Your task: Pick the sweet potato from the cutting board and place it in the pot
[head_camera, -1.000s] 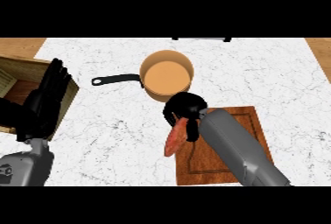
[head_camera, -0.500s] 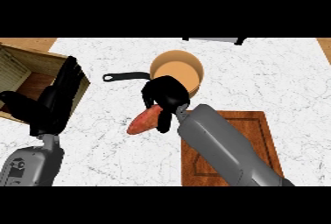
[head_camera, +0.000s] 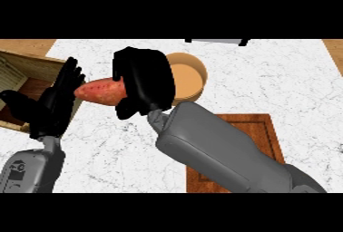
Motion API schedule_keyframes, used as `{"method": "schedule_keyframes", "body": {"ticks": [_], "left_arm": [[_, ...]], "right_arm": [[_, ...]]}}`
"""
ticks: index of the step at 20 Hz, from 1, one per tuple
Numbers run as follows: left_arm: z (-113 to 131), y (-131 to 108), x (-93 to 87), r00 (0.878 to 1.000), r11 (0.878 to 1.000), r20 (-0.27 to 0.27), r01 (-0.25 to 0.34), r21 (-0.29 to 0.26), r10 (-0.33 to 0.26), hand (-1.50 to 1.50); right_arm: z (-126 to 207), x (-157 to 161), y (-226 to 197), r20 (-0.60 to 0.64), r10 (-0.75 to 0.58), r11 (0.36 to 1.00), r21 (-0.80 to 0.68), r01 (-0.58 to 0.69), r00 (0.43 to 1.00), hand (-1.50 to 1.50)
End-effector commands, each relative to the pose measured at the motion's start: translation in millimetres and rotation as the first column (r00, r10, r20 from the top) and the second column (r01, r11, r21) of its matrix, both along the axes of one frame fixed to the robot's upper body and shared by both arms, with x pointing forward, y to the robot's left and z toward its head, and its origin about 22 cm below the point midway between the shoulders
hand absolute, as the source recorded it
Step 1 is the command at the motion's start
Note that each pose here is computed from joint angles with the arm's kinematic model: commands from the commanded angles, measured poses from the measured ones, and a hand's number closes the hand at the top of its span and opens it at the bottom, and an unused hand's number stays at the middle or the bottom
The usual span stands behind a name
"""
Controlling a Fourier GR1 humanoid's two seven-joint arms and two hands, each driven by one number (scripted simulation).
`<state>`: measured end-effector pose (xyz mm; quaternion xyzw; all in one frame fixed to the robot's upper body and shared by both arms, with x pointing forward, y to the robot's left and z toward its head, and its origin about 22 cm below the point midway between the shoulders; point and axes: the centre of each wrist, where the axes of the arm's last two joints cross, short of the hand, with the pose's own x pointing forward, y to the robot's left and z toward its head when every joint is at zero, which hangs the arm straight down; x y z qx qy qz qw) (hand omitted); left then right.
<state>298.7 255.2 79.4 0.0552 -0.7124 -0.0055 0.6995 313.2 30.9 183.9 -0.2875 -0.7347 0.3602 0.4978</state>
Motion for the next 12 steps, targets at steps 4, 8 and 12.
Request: {"method": "schedule_keyframes", "body": {"ticks": [4, 8, 12], "left_arm": [[-1, 3, -2.1, 1.000, 1.000, 0.011, -0.024, -0.001, 0.024, 0.00], [0, 5, 1.0, 0.998, 0.999, 0.035, -0.044, -0.009, 0.044, 0.00], [1, -1, 1.7, 0.999, 0.999, 0.037, -0.040, -0.010, 0.040, 0.00]], "right_arm": [[44, -49, 43, 0.087, -0.190, 0.976, 0.130, 0.178, 0.978, 1.50], [49, -36, 49, 0.067, -0.254, 0.959, 0.150, 0.242, 0.965, 1.50], [47, -17, 48, 0.061, -0.292, 0.941, 0.198, 0.275, 0.955, 1.50]]}}
